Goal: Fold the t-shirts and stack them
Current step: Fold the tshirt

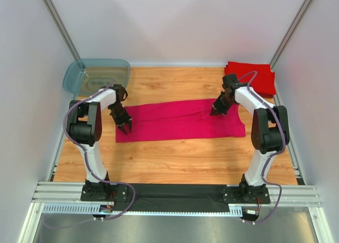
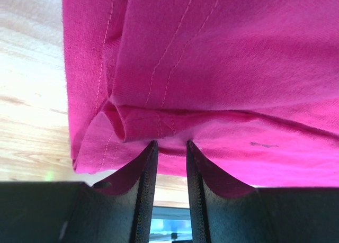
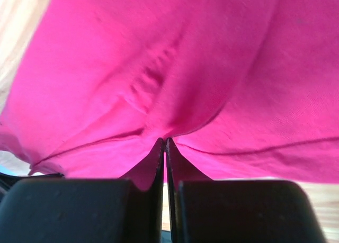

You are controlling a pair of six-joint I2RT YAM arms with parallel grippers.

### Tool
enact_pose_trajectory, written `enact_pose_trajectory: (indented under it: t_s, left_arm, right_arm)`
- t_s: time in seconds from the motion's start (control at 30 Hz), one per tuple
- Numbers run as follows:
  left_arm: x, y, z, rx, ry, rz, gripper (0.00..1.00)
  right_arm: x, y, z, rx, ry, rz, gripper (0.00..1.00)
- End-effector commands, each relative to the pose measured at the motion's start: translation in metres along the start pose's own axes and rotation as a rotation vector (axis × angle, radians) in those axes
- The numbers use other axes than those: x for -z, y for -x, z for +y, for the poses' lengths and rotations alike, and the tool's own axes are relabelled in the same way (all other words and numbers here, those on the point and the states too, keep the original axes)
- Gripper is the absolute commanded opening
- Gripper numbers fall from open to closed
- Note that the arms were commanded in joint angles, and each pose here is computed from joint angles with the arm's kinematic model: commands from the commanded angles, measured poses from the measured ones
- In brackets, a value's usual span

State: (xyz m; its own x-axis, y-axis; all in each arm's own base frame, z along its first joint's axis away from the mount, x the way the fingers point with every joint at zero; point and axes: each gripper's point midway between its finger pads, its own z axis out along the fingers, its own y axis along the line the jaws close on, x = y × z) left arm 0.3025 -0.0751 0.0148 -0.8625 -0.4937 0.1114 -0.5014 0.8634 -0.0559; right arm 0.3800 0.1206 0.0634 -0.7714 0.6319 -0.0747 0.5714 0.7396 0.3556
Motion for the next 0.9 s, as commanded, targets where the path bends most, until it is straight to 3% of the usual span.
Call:
enact_pose_trajectory:
  t_s: [0.0, 0.43, 0.6, 0.87]
  left_arm:
    - [0.005, -0.003, 0.016, -0.001, 0.069, -0.015, 0.35]
    - [0.004, -0.008, 0.027, 0.004, 0.118, -0.010, 0.35]
    - [0.004, -0.011, 0.027, 0.004, 0.122, -0.006, 0.35]
    - [-0.002, -0.029, 0.054, 0.048, 0.250, 0.021, 0.34]
  right_arm:
    - [-0.001, 0.008, 0.024, 0.031, 0.069, -0.009, 0.00]
    - [-0.018, 0.014, 0.092, 0.188, 0.234, 0.008, 0.00]
    - [-0.027, 0.003, 0.111, 0.221, 0.334, 0.079, 0.03]
    - [-0.009, 0.003, 0.105, 0.233, 0.265, 0.040, 0.29]
